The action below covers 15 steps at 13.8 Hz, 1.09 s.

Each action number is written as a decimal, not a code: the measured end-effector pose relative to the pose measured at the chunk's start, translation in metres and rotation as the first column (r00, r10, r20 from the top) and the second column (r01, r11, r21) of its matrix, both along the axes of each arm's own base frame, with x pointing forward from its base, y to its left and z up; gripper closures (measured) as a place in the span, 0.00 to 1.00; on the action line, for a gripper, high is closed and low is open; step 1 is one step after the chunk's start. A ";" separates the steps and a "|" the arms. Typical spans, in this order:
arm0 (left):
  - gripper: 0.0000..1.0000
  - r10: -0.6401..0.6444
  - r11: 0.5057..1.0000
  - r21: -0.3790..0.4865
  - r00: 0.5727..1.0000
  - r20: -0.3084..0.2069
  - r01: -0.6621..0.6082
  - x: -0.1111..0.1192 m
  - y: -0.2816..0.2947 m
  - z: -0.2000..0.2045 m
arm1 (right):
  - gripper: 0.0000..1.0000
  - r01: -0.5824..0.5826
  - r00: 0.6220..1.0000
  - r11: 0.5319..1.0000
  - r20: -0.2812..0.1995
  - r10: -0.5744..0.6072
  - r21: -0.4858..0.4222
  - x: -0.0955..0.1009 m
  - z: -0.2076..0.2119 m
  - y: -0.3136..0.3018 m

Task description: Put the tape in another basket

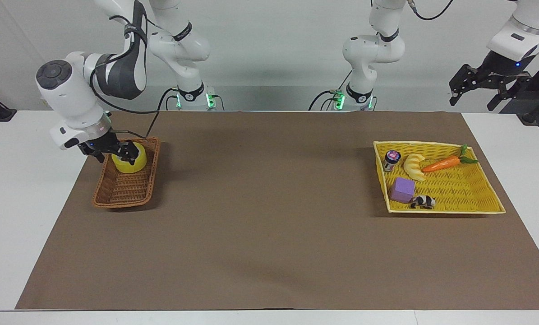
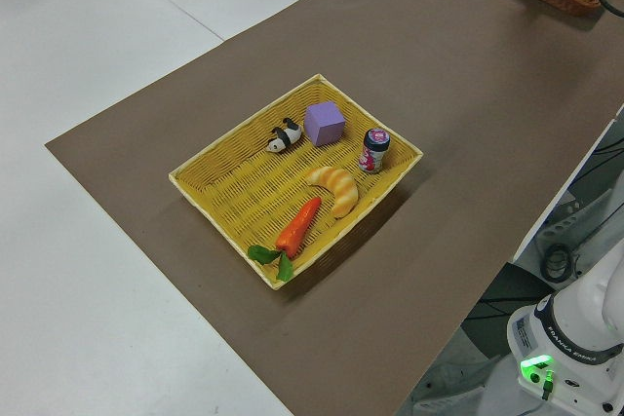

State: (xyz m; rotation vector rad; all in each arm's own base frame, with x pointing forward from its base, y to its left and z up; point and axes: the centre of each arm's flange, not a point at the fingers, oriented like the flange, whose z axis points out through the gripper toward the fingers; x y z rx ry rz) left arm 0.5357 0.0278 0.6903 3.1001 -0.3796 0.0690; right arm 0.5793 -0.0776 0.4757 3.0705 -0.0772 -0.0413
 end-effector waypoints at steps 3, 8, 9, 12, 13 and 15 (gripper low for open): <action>0.00 0.000 1.000 0.000 1.000 0.000 0.000 0.000 0.000 0.000 | 0.00 -0.025 0.999 1.000 0.048 0.026 -0.019 0.012 0.022 0.027; 0.00 0.000 1.000 0.000 1.000 0.000 0.000 0.000 0.000 0.000 | 0.00 0.014 0.989 1.000 0.146 -0.014 -0.003 0.023 0.092 0.073; 0.00 0.000 1.000 0.000 1.000 0.000 0.000 0.000 0.000 0.000 | 0.00 0.013 0.991 1.000 0.136 -0.013 0.001 0.020 0.106 0.078; 0.00 0.000 1.000 0.000 1.000 0.000 0.000 0.000 0.000 0.000 | 0.00 -0.020 0.999 1.000 0.042 0.019 0.006 -0.001 0.133 0.089; 0.00 0.000 1.000 0.000 1.000 0.000 0.000 0.000 0.000 0.000 | 0.00 -0.035 0.999 0.999 0.011 0.035 0.007 -0.007 0.138 0.092; 0.00 0.000 1.000 0.000 1.000 0.000 0.000 0.000 0.000 0.000 | 0.00 -0.044 0.999 0.999 -0.027 0.044 0.008 -0.017 0.149 0.094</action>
